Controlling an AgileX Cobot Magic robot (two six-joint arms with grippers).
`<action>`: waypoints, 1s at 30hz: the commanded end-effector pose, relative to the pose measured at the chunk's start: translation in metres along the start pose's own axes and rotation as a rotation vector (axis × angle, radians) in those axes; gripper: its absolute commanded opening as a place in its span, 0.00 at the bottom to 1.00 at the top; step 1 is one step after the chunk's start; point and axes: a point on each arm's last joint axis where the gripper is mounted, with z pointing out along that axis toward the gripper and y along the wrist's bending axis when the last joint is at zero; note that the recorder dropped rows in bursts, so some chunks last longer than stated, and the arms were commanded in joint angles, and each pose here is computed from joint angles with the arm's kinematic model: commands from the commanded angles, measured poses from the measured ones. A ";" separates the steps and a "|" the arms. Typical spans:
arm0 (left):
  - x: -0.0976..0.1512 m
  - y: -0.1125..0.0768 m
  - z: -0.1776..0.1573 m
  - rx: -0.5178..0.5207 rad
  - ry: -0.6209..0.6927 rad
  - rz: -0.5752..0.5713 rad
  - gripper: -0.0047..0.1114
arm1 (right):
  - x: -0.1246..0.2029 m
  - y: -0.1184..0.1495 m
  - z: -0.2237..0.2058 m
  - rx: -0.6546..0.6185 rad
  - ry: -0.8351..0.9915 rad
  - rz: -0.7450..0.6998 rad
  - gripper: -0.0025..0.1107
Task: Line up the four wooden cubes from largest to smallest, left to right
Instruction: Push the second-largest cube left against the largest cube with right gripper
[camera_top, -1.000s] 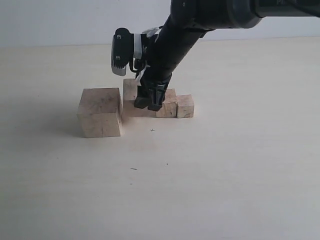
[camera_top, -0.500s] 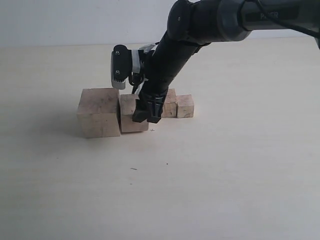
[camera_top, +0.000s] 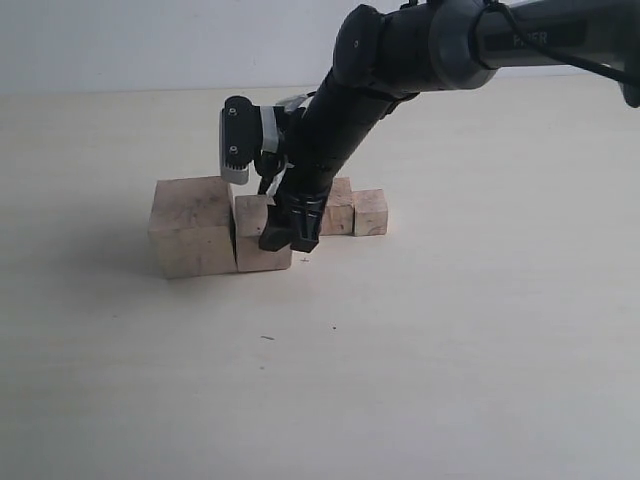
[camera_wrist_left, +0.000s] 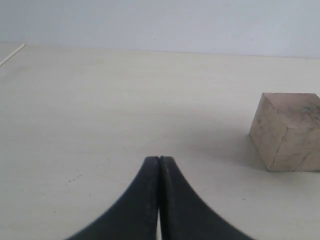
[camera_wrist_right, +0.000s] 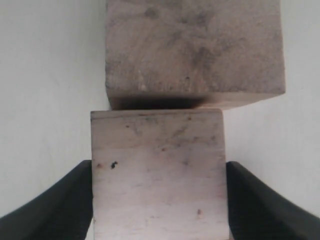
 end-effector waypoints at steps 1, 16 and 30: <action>-0.001 -0.001 0.000 0.008 -0.019 -0.005 0.04 | -0.003 -0.003 -0.001 0.031 -0.031 0.015 0.02; -0.001 -0.001 0.000 0.008 -0.019 -0.005 0.04 | -0.004 -0.005 -0.001 0.053 -0.042 0.064 0.02; -0.001 -0.001 0.000 0.008 -0.019 -0.005 0.04 | -0.004 -0.005 -0.001 0.047 -0.050 0.188 0.02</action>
